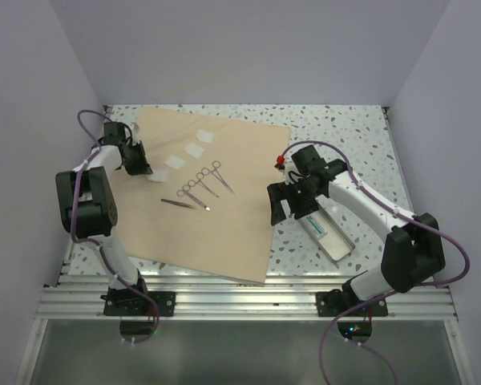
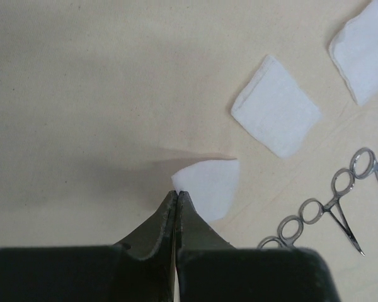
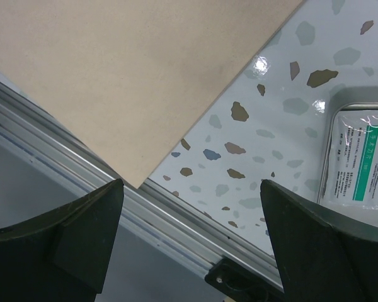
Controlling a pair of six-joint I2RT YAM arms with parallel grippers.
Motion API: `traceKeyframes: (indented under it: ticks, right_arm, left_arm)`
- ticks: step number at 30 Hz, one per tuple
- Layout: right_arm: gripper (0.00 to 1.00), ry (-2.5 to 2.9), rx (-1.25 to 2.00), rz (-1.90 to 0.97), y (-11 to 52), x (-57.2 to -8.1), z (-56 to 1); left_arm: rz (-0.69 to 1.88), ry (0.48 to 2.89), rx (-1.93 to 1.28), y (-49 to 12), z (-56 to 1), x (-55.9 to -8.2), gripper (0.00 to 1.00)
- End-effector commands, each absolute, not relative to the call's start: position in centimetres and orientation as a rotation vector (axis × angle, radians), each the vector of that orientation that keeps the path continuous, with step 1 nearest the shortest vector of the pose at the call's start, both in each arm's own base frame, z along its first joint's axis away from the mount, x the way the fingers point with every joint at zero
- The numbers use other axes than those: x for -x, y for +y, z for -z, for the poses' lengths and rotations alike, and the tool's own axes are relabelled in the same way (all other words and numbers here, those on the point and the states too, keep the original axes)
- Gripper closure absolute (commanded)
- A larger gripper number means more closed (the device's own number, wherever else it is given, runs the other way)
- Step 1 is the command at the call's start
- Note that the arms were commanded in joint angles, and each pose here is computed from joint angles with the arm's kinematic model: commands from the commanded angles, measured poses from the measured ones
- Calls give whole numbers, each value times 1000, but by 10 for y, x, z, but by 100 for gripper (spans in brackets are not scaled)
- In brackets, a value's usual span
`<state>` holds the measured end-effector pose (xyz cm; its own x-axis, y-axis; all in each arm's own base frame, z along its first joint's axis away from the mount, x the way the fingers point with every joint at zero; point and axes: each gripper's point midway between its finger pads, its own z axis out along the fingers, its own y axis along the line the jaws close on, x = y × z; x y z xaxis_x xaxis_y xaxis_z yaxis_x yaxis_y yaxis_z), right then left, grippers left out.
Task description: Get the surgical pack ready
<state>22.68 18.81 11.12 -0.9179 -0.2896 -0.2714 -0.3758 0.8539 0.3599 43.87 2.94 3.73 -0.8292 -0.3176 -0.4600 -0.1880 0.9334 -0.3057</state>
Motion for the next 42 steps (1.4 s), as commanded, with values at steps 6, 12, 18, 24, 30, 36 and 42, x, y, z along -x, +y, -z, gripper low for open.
traceKeyframes:
  ticks: [6,12,18,24,30,36,42]
  right_arm:
    - [7,2808,527,-668,197,-229,-110]
    - [8,2810,534,-660,196,-229,-109]
    - [8,2821,525,-658,196,-229,-106]
    - [8,2828,525,-650,194,-227,-105]
    - [8,2834,527,-649,196,-229,-105]
    - [8,2835,525,-649,196,-229,-104]
    - [8,2837,509,-654,196,-230,-103]
  left_arm:
    - [500,2410,185,-12,-116,-466,100]
    - [605,2394,78,-47,-117,-473,100]
    - [575,2412,37,-54,-104,-491,100]
    - [528,2435,10,-47,-90,-512,100]
    - [507,2462,17,-43,-75,-525,100]
    - [496,2509,33,-40,-73,-523,100]
    - [538,2458,14,-46,-101,-516,100]
